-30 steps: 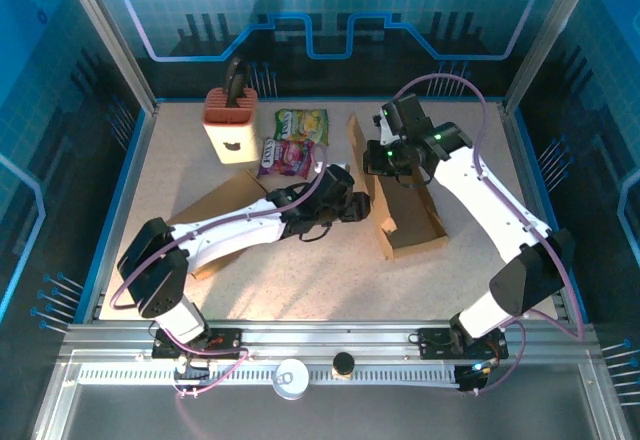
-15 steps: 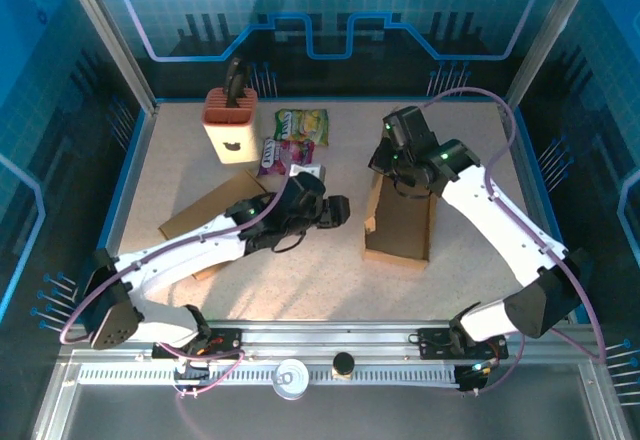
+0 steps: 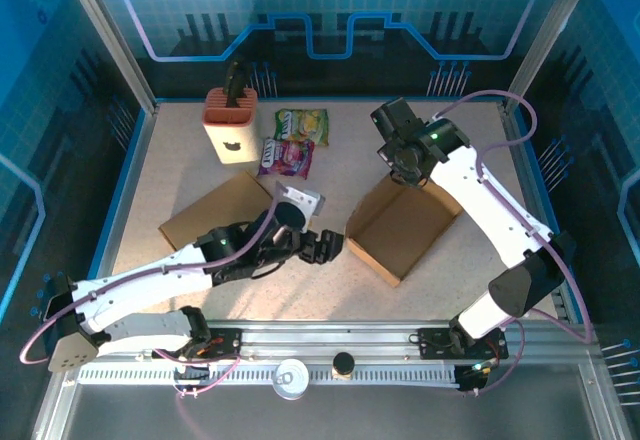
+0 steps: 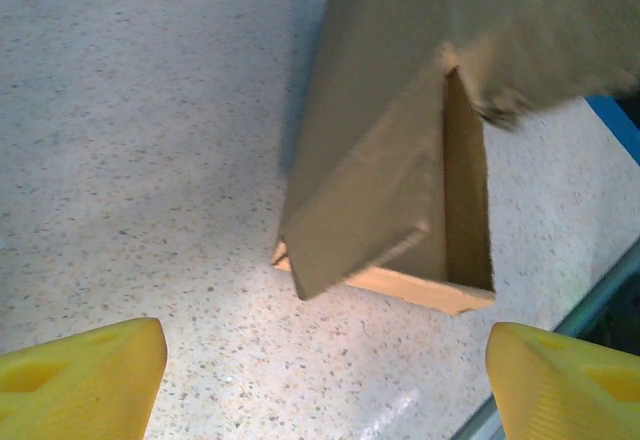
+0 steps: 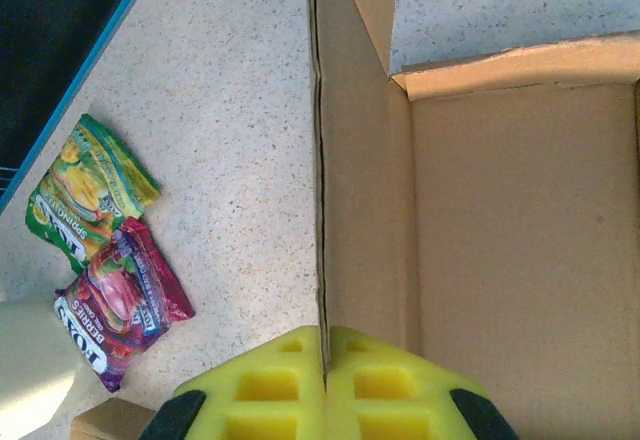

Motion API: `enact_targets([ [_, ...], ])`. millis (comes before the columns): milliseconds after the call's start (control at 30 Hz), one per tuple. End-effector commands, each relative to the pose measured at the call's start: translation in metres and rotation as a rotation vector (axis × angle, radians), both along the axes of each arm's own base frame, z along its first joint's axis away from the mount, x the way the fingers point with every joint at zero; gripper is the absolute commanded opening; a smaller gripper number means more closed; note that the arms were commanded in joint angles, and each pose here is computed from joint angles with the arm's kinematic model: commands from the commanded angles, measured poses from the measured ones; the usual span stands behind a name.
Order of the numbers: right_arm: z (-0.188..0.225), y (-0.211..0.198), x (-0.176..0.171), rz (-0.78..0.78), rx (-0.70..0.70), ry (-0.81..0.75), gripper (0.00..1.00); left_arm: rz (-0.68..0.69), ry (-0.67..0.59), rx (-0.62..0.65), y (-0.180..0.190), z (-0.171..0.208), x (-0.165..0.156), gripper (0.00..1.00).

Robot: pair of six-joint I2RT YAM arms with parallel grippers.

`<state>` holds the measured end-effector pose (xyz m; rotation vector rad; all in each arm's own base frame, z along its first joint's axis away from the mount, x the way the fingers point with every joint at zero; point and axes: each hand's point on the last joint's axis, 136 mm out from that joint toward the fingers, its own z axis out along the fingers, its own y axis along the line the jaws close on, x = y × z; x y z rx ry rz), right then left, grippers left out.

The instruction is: Fold the paper box

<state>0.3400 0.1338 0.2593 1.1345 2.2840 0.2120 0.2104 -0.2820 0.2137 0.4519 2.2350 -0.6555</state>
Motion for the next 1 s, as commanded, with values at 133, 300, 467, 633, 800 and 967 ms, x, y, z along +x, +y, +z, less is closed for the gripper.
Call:
enact_targets([
  [133, -0.001, -0.005, -0.006, -0.031, -0.027, 0.001, 0.0, -0.067, -0.091, 0.155, -0.016, -0.007, 0.008, 0.85],
  [300, -0.005, -0.002, -0.005, -0.016, -0.021, 0.009, 0.0, -0.024, -0.128, 0.215, -0.022, -0.004, 0.026, 0.82],
  [467, -0.01, 0.0, -0.005, -0.001, -0.01, 0.011, 0.0, -0.041, -0.136, 0.229, -0.035, -0.006, 0.032, 0.66],
  [633, -0.01, 0.001, -0.003, 0.017, 0.007, -0.005, 0.0, -0.046, -0.116, 0.265, -0.038, -0.016, 0.034, 0.43],
  [800, -0.007, 0.005, 0.001, 0.057, 0.03, -0.03, 0.0, -0.052, -0.106, 0.278, -0.039, -0.024, 0.034, 0.21],
  [967, -0.004, 0.016, 0.012, 0.168, 0.075, -0.071, 0.14, -0.068, -0.121, 0.279, -0.038, -0.021, 0.037, 0.0],
])
